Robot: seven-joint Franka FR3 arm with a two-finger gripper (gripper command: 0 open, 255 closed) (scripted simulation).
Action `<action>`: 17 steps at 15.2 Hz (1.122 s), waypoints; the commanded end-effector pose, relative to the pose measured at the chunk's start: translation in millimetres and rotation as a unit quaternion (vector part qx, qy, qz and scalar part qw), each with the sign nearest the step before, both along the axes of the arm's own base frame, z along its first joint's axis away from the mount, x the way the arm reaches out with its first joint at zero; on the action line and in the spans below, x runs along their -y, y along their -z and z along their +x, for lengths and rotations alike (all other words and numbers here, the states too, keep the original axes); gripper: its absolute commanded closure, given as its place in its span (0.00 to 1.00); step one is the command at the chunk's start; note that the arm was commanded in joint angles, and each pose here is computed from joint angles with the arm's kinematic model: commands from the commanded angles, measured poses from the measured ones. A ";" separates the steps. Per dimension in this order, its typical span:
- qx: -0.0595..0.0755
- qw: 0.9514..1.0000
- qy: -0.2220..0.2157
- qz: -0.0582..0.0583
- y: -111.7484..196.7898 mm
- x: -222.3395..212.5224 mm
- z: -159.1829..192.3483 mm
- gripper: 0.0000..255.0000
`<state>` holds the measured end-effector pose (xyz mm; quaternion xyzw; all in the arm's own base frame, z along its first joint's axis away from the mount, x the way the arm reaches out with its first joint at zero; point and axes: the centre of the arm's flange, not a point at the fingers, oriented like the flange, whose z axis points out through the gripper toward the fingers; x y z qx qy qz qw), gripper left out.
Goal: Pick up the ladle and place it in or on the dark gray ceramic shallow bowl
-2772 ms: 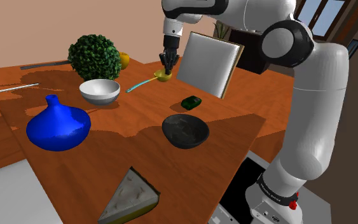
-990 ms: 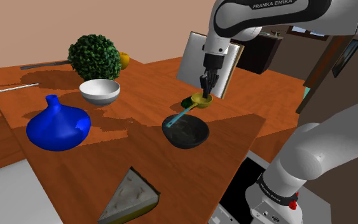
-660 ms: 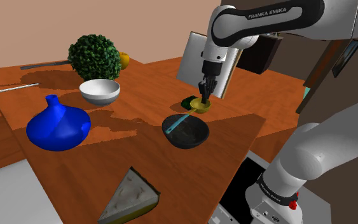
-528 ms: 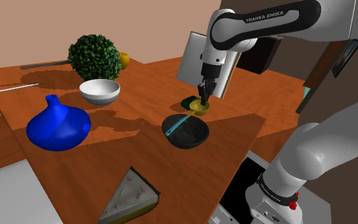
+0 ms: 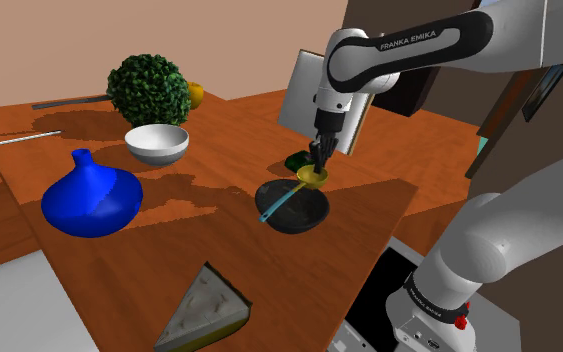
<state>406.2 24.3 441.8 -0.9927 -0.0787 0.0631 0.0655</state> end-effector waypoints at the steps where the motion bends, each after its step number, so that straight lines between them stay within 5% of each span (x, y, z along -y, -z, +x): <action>1: -0.001 1.000 0.000 0.000 1.1 -0.5 -0.2 1.00; 4: -0.001 1.000 0.000 0.000 1.1 -0.5 -0.2 1.00; 5: -0.001 1.000 0.000 0.000 1.4 -0.6 -0.2 0.00; 10: -0.001 1.000 0.000 0.000 1.1 -0.5 -0.2 0.00; 14: -0.001 1.000 0.000 0.000 -48.0 5.5 6.7 0.00; 17: -0.001 1.000 0.000 0.000 -48.0 5.5 6.7 0.00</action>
